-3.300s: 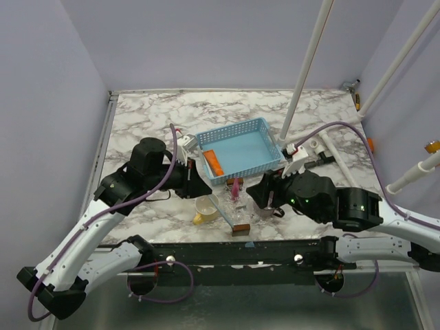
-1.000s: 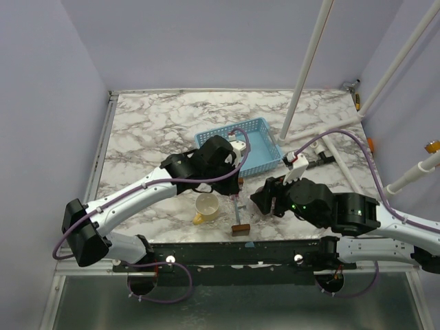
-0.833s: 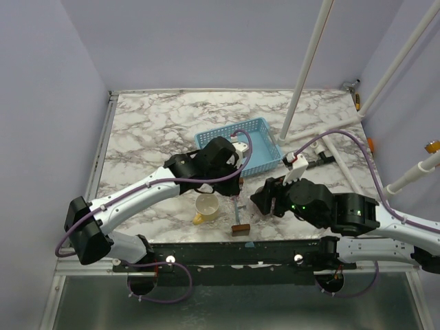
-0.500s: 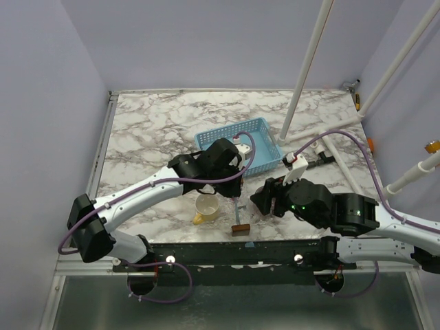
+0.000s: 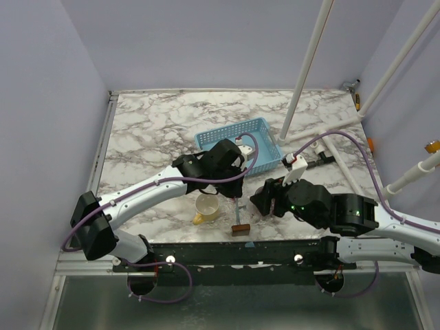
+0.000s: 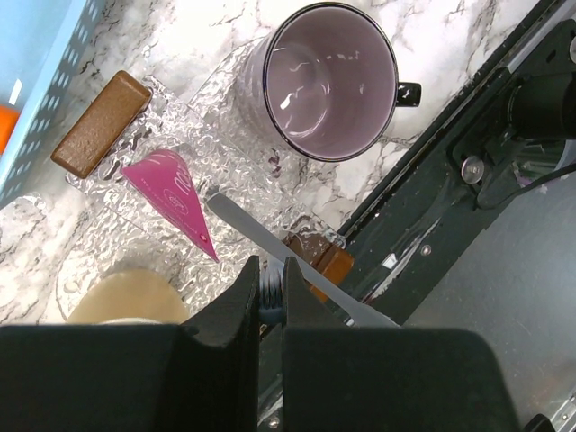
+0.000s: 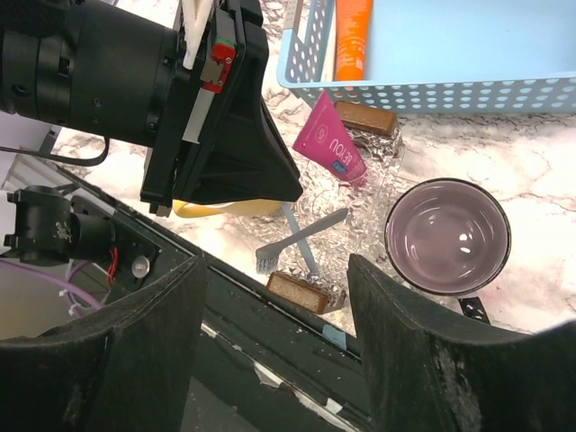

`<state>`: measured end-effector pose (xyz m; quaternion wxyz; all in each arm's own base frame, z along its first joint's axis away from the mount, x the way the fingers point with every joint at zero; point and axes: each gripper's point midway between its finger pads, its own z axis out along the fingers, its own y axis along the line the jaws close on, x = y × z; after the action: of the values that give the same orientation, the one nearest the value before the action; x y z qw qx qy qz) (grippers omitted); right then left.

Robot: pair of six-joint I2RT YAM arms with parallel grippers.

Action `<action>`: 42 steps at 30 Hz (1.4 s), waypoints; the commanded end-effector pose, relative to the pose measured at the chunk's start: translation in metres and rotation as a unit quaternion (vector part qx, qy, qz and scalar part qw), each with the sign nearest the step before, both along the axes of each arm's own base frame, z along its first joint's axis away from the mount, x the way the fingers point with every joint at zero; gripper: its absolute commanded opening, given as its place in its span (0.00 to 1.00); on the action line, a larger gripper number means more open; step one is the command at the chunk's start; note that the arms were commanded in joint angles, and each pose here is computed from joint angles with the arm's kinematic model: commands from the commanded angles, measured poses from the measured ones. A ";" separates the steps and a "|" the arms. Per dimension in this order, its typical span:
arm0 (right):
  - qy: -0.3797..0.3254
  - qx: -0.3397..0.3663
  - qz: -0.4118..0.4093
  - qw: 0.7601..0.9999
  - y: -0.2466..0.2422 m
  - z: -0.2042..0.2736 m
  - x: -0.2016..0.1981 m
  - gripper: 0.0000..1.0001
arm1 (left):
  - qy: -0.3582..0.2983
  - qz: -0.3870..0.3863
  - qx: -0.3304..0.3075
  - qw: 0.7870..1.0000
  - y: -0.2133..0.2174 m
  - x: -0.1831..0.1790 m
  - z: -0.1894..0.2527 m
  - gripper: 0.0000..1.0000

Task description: Prepare toiletry sets of a toothbrush and toothpaste on the tray

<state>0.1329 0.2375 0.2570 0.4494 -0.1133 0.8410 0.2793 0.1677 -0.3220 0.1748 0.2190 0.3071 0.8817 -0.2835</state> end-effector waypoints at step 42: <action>0.013 -0.013 0.002 1.000 -0.001 -0.013 -0.004 0.69 | -0.004 0.012 0.037 0.999 0.001 0.009 -0.023 0.14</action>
<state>0.1326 0.2385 0.2545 0.4466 -0.1139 0.8428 0.2778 0.1793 -0.3293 0.1682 0.2328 0.3012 0.8825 -0.2762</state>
